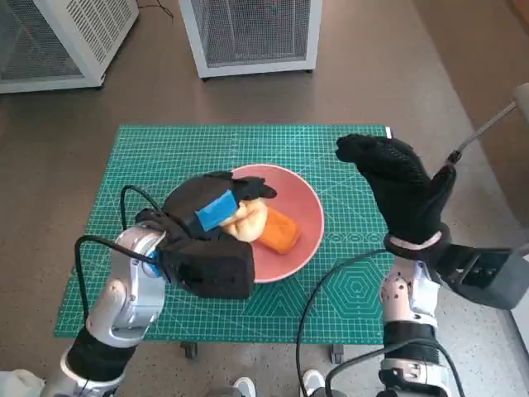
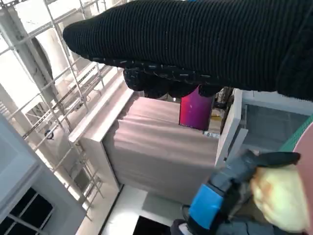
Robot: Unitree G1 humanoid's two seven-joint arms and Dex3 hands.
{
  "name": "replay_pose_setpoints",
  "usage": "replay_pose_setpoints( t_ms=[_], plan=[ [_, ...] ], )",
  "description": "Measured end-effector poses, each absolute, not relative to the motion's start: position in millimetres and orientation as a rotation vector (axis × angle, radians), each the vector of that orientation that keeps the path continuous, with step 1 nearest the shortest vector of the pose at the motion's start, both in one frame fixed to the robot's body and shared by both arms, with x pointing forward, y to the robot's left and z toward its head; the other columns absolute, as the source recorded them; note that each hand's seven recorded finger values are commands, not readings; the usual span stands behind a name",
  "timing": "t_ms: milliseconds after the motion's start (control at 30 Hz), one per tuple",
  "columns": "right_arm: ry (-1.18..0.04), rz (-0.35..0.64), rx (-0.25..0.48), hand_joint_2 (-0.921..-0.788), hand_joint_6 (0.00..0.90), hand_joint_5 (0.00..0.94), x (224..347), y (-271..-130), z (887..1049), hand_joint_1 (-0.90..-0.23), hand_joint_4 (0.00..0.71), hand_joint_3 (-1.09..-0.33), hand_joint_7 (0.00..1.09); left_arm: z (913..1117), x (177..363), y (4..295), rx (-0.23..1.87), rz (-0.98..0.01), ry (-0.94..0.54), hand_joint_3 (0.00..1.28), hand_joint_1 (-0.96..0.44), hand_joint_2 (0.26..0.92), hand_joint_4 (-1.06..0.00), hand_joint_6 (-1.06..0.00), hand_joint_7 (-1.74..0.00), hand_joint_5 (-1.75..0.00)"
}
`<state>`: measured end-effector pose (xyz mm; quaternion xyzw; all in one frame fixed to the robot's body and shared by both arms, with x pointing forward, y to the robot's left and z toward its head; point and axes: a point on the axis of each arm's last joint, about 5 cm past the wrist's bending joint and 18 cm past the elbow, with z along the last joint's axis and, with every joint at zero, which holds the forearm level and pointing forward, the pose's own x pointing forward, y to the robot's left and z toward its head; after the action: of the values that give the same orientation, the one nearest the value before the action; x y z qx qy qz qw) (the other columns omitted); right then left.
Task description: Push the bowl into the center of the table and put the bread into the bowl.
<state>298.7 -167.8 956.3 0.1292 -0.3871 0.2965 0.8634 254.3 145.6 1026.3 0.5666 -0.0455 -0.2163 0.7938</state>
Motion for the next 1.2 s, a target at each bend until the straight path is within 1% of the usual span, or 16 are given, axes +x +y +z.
replay_pose_setpoints(
  t_ms=[267, 400, 567, 633, 700, 733, 800, 833, 933, 967, 1033, 1100, 1200],
  plan=[
    [-0.807, 0.632, 0.273, -0.921, 0.372, 0.000, 299.0, -165.5, 956.0, -0.536, 0.244, -0.560, 0.00, 1038.7, 244.9, 152.6, 1.129, -0.459, -0.170, 0.00, -0.13, 0.786, -0.08, -0.26, -0.01, 0.00],
    [-0.805, 0.634, 0.275, -0.921, 0.373, 0.001, 299.1, -165.2, 955.8, -0.537, 0.245, -0.556, 0.00, 1040.0, 239.3, 161.1, 1.051, -0.447, -0.211, 0.00, -0.13, 0.783, -0.08, -0.26, 0.00, 0.00],
    [-0.800, 0.637, 0.280, -0.921, 0.378, 0.002, 299.5, -165.2, 955.8, -0.538, 0.248, -0.552, 0.00, 1042.8, 230.0, 174.2, 0.914, -0.409, -0.281, 0.00, -0.13, 0.790, -0.07, -0.26, 0.00, 0.00],
    [-0.800, 0.639, 0.281, -0.921, 0.380, 0.002, 299.7, -165.0, 956.0, -0.539, 0.248, -0.551, 0.01, 1044.1, 226.4, 179.7, 0.851, -0.385, -0.331, 0.01, -0.17, 0.807, -0.07, -0.27, -0.01, 0.00],
    [-0.801, 0.639, 0.280, -0.921, 0.381, 0.002, 299.9, -165.1, 956.5, -0.540, 0.249, -0.551, 0.01, 1044.2, 223.4, 185.2, 0.773, -0.355, -0.411, 0.04, -0.27, 0.858, -0.11, -0.29, -0.02, -0.02],
    [-0.802, 0.638, 0.279, -0.921, 0.381, 0.002, 300.0, -165.4, 956.7, -0.540, 0.249, -0.551, 0.01, 1043.7, 222.7, 186.5, 0.738, -0.340, -0.454, 0.04, -0.29, 0.869, -0.12, -0.30, -0.03, -0.02],
    [-0.804, 0.638, 0.277, -0.921, 0.381, 0.002, 300.2, -165.7, 957.3, -0.543, 0.249, -0.551, 0.01, 1041.2, 222.5, 188.6, 0.669, -0.312, -0.535, 0.09, -0.38, 0.900, -0.16, -0.32, -0.04, -0.04],
    [-0.805, 0.639, 0.277, -0.921, 0.381, 0.002, 300.5, -165.5, 957.8, -0.543, 0.249, -0.551, 0.01, 1039.5, 222.9, 189.4, 0.631, -0.301, -0.569, 0.09, -0.40, 0.904, -0.16, -0.33, -0.04, -0.04],
    [-0.811, 0.642, 0.274, -0.921, 0.381, 0.002, 301.3, -164.7, 959.6, -0.545, 0.250, -0.551, 0.01, 1032.5, 224.6, 191.7, 0.510, -0.261, -0.664, 0.17, -0.47, 0.915, -0.19, -0.35, -0.06, -0.05],
    [-0.813, 0.642, 0.273, -0.921, 0.381, 0.002, 301.8, -164.4, 960.3, -0.544, 0.250, -0.550, 0.01, 1029.6, 225.5, 192.6, 0.468, -0.248, -0.689, 0.22, -0.50, 0.917, -0.21, -0.35, -0.06, -0.05],
    [-0.816, 0.638, 0.272, -0.921, 0.381, 0.002, 302.9, -163.5, 961.9, -0.541, 0.250, -0.549, 0.01, 1022.9, 227.4, 193.7, 0.376, -0.215, -0.736, 0.27, -0.53, 0.919, -0.22, -0.35, -0.07, -0.05],
    [-0.823, 0.631, 0.272, -0.921, 0.382, 0.001, 304.2, -162.7, 964.4, -0.536, 0.250, -0.543, 0.01, 1018.1, 229.0, 194.0, 0.319, -0.186, -0.756, 0.33, -0.56, 0.920, -0.23, -0.35, -0.07, -0.05],
    [-0.838, 0.620, 0.263, -0.921, 0.385, 0.002, 306.5, -161.2, 969.9, -0.537, 0.252, -0.541, 0.01, 1013.9, 230.5, 194.9, 0.265, -0.159, -0.763, 0.38, -0.59, 0.921, -0.23, -0.34, -0.07, -0.04]
  ],
)
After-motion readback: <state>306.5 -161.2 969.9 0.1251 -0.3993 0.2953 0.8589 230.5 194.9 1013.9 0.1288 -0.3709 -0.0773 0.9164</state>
